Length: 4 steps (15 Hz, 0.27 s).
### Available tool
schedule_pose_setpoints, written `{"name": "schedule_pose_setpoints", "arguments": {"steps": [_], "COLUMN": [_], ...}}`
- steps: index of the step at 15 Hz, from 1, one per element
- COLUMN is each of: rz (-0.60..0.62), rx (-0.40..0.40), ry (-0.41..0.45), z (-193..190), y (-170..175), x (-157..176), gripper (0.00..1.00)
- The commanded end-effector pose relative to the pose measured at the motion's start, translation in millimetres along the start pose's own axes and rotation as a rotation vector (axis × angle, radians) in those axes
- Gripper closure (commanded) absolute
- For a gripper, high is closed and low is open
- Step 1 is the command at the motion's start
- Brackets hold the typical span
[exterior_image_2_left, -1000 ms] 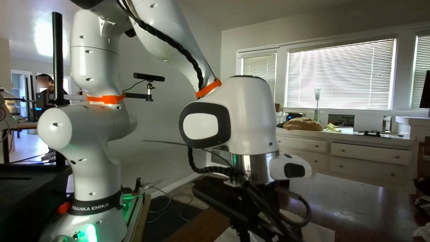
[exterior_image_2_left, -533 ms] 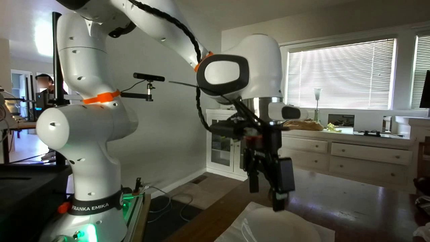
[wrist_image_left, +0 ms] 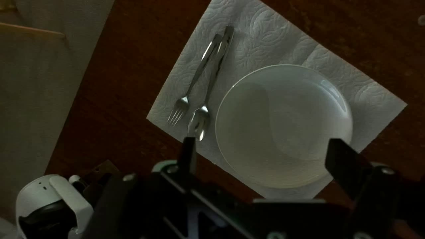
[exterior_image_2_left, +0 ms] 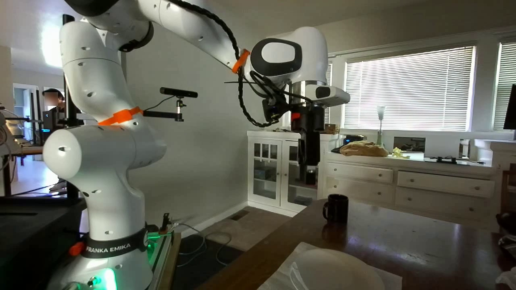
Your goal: Move the white cloth to the right
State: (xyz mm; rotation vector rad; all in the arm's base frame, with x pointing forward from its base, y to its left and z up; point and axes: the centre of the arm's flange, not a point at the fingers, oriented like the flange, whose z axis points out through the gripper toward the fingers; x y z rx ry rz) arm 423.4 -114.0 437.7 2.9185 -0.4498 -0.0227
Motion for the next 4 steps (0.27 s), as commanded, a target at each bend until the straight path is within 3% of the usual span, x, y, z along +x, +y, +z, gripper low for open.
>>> {"name": "schedule_pose_setpoints", "arguments": {"steps": [1, 4], "rz": [0.017, 0.034], "rx": [-0.002, -0.001], "ry": [0.000, -0.002], "z": [-2.0, -1.8], "y": [-2.4, -1.0], "x": [0.4, 0.6], "gripper": [0.00, 0.00]}}
